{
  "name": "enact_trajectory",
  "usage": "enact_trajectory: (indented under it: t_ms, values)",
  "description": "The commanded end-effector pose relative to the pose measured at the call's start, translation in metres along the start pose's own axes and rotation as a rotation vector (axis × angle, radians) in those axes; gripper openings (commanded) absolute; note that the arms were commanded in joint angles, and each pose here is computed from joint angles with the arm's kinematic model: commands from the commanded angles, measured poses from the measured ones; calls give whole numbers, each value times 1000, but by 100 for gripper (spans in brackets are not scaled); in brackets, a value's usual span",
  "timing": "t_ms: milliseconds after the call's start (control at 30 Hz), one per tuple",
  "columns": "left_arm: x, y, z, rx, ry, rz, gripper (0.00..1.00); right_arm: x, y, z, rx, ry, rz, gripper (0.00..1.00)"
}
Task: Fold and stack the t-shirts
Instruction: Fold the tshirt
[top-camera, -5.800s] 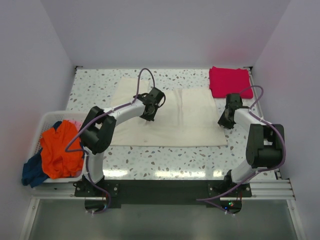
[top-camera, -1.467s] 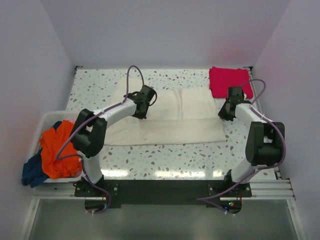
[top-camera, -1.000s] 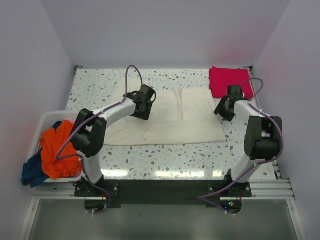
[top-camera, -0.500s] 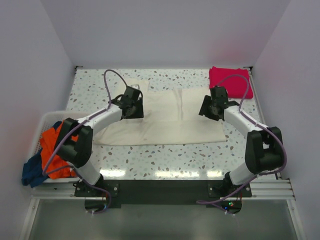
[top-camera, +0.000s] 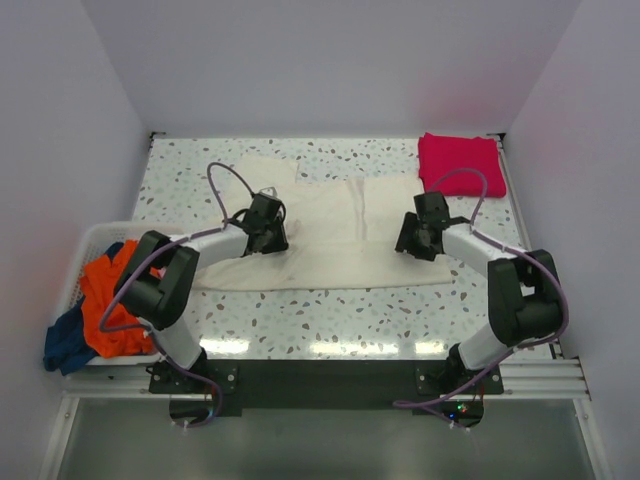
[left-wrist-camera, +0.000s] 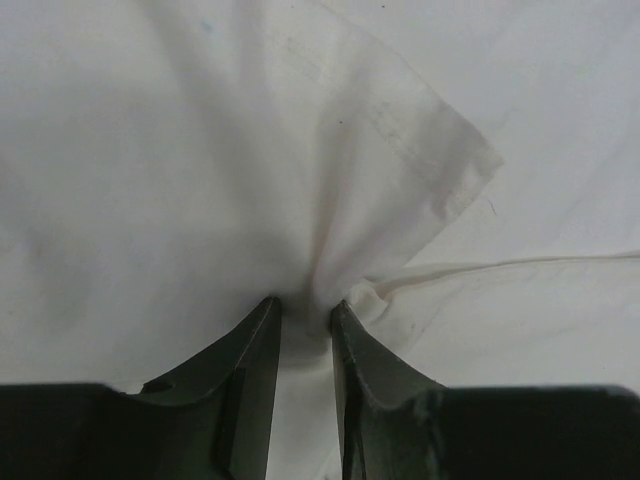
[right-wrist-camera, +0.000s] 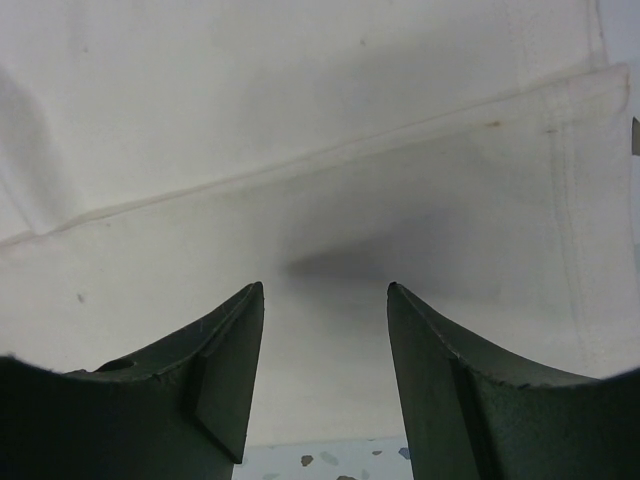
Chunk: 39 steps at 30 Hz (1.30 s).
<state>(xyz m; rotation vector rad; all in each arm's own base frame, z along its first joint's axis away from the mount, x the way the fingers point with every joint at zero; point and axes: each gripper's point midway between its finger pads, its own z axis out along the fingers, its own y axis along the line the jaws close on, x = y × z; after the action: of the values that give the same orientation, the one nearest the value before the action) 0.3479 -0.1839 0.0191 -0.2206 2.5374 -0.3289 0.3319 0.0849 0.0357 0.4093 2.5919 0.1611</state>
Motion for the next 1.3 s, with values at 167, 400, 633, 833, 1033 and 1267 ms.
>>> enact_trajectory:
  t_ms: [167,400,633,833,1033,1267]
  values:
    - [36,10,7,-59,18,-12,34,35,-11,9,-7,27,63,56]
    - [63,28,-13,-89,40,-30,34,54,-26,-15,6,21,113,57]
    - [88,39,-29,-79,68,-40,34,86,-36,-36,-10,67,172,57]
    - [106,51,-39,-81,82,-49,35,105,-45,-52,-24,65,203,57]
    - [91,50,-51,-97,43,-46,39,68,-35,-71,-38,-24,161,58]
    - [1,20,-90,-42,-143,-67,58,-26,7,-88,-98,-193,68,62]
